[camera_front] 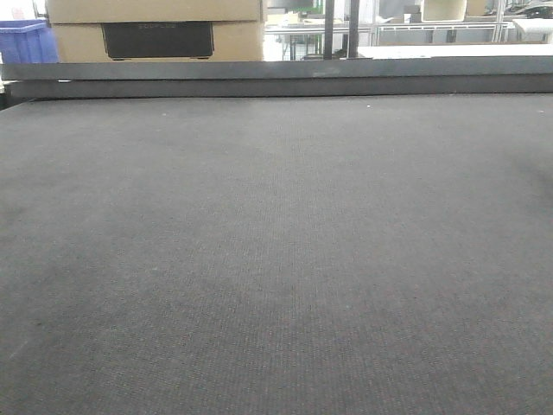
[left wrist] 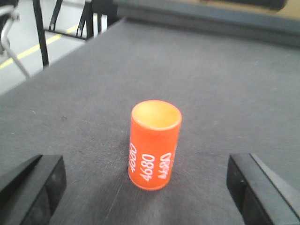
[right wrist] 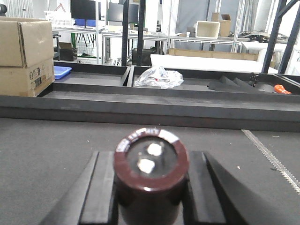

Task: Place cylindrical capacitor in blue bin on shelf
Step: 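Lift both held cylinders up off the table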

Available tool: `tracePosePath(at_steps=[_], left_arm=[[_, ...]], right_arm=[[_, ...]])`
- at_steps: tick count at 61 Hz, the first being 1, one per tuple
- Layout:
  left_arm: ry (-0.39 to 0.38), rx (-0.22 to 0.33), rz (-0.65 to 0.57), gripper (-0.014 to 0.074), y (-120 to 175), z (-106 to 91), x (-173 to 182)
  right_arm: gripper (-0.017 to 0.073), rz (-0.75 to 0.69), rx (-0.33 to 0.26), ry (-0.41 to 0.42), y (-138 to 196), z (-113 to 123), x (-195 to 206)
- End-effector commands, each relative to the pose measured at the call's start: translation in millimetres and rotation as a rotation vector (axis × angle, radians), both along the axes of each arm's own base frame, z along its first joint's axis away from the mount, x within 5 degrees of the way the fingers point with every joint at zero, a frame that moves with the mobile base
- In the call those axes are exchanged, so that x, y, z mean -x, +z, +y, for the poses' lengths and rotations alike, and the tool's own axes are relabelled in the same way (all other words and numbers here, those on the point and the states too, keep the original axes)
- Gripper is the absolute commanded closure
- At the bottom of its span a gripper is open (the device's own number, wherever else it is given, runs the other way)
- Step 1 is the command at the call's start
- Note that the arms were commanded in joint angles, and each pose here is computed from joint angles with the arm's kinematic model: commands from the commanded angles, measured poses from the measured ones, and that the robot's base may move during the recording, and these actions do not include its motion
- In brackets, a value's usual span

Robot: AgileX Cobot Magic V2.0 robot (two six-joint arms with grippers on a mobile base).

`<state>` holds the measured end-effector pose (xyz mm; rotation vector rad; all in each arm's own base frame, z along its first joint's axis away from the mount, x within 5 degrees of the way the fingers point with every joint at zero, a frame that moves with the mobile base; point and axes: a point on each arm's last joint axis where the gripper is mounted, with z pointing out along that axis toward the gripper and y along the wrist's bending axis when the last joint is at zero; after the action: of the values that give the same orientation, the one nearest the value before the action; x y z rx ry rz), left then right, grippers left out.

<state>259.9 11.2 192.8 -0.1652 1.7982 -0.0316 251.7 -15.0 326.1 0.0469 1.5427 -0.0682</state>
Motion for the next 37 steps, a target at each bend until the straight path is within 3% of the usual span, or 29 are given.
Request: tracePosePath(at_steps=[1, 37], left_arm=[[0.009, 0.001, -0.027, -0.0006, -0.5, 1.9, -21.2], [0.029, 0.014, 0.048, -0.0006, -43.9, 6.5, -92.5]], right_arm=[[0.0603, -0.028, 0.013, -0.002, 4.9, -0.4, 2.5], [0.0603, -0.028, 0.013, -0.002, 4.9, -0.4, 2.5]])
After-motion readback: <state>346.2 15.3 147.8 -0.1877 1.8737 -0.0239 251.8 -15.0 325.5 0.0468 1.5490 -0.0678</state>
